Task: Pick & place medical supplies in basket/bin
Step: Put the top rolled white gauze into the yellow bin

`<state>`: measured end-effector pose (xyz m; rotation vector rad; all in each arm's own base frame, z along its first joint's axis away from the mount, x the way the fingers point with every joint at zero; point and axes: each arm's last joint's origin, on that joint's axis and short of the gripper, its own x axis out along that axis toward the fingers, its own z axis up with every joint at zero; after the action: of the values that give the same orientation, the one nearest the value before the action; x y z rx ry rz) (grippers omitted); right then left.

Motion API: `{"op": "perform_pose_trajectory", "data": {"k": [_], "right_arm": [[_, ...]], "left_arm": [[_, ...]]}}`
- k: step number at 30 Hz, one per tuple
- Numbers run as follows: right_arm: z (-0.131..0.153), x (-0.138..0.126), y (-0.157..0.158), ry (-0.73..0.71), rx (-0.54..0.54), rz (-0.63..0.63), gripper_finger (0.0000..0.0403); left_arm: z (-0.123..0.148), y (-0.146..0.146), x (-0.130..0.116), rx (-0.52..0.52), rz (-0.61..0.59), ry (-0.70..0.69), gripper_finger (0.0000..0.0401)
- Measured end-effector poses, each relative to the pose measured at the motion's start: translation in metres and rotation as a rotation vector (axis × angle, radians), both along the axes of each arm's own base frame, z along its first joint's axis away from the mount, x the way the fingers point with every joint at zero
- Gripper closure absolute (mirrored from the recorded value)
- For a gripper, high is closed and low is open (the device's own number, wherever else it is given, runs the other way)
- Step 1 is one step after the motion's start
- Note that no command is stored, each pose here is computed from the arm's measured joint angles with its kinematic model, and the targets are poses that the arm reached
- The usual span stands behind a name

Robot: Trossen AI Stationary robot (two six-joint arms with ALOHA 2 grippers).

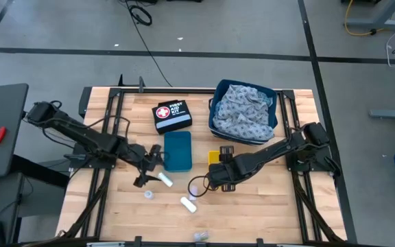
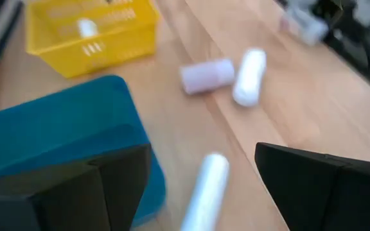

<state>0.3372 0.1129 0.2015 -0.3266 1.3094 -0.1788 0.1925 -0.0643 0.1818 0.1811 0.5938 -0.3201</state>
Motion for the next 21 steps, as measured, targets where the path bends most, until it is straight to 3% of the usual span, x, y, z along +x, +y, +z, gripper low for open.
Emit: {"op": "perform_pose_trajectory", "data": {"k": [13, 21], "right_arm": [[0.003, -0.004, 0.013, -0.008, 0.008, 0.013, 0.0193], [0.003, -0.005, 0.014, -0.011, 0.011, -0.001, 0.0193]], "left_arm": [[-0.021, -0.032, 0.031, 0.156, -0.104, 0.219, 0.0141], [-0.041, -0.036, 0.047, 0.234, -0.113, 0.363, 0.0141]]}}
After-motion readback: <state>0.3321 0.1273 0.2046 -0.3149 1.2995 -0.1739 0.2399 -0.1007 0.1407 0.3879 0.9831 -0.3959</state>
